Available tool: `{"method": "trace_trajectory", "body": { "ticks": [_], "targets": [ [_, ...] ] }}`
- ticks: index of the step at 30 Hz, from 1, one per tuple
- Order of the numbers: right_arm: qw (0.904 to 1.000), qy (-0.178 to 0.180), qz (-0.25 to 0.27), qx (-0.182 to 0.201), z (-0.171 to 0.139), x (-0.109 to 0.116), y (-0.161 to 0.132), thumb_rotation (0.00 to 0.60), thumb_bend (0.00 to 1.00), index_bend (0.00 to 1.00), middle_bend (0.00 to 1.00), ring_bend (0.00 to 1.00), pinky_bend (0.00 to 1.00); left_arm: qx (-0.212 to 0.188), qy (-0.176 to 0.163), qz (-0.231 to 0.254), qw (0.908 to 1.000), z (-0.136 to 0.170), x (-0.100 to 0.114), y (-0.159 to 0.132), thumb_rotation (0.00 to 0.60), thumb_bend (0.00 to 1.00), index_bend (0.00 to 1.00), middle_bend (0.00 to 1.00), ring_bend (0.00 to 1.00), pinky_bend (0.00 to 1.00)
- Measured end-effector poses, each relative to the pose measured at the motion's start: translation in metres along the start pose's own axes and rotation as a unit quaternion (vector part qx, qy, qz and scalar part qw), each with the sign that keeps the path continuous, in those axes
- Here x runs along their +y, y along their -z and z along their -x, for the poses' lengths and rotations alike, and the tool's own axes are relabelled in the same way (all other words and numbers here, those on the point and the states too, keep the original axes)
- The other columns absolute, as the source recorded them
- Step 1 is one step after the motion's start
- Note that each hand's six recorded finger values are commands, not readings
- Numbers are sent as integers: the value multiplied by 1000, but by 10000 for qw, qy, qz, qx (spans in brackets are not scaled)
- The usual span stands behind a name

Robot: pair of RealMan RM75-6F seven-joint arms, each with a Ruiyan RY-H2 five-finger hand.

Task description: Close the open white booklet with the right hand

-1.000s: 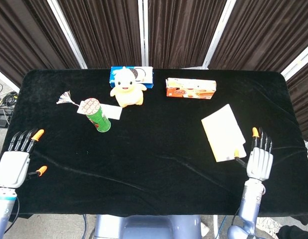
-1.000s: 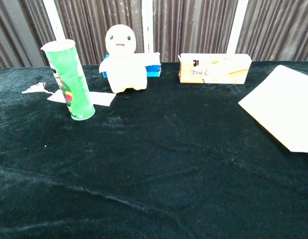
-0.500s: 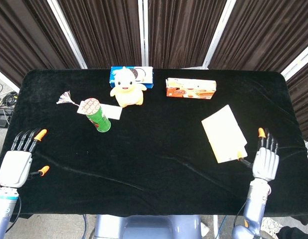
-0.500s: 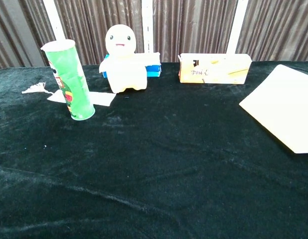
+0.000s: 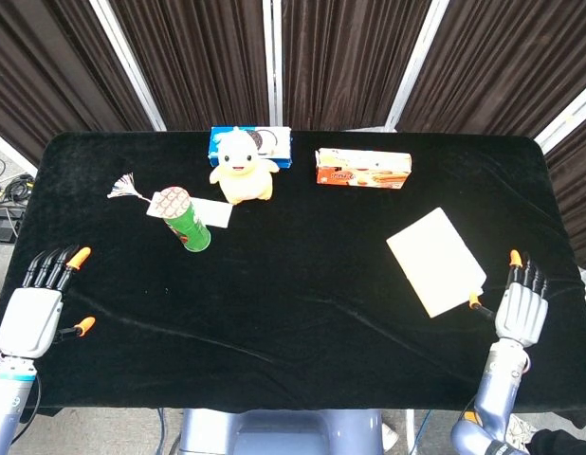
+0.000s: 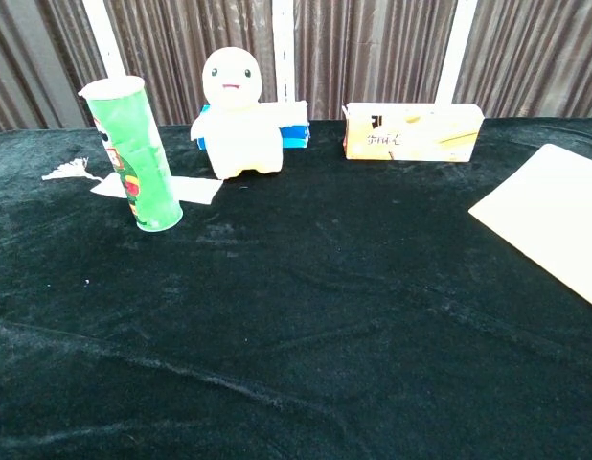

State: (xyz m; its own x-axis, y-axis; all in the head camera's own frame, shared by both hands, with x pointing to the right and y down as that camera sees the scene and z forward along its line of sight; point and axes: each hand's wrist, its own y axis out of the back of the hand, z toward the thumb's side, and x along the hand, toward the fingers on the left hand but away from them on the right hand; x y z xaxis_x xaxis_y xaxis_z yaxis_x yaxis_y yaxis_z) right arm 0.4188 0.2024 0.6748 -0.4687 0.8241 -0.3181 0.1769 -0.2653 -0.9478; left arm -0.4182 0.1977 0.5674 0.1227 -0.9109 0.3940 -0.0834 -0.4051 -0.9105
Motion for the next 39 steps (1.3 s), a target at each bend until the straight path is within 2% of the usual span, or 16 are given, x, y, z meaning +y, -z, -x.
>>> {"method": "trace_trajectory", "body": {
  "ticks": [6, 11, 17, 26, 32, 39],
  "targets": [
    [9997, -154, -165, -62, 3, -8, 6, 600, 148, 0, 0, 0, 0, -4, -3, 12, 10000, 0, 1, 0, 600, 127, 0, 0, 0, 0],
    [9993, -247, -294, 42, 2, -11, 5, 600, 148, 0, 0, 0, 0, 1, -9, 21, 10000, 0, 1, 1, 600, 128, 0, 0, 0, 0],
    [9986, -429, 74, 303, -2, -6, -3, 600, 146, 0, 0, 0, 0, 2, -36, 43, 10000, 0, 2, 1, 600, 128, 0, 0, 0, 0],
    [9969, -210, 195, 728, -10, 20, -11, 600, 143, 0, 0, 0, 0, -23, -29, 34, 10000, 1, 3, 1, 600, 127, 0, 0, 0, 0],
    [9937, -222, -231, 1078, -13, 49, -4, 600, 143, 0, 0, 0, 0, -29, 80, -132, 9999, 2, -3, 4, 600, 127, 0, 0, 0, 0],
    [9797, -419, -926, 1729, -29, 76, 8, 600, 143, 0, 0, 0, 0, -58, 117, -258, 9996, 5, -10, 3, 600, 127, 0, 0, 0, 0]
  ]
}}
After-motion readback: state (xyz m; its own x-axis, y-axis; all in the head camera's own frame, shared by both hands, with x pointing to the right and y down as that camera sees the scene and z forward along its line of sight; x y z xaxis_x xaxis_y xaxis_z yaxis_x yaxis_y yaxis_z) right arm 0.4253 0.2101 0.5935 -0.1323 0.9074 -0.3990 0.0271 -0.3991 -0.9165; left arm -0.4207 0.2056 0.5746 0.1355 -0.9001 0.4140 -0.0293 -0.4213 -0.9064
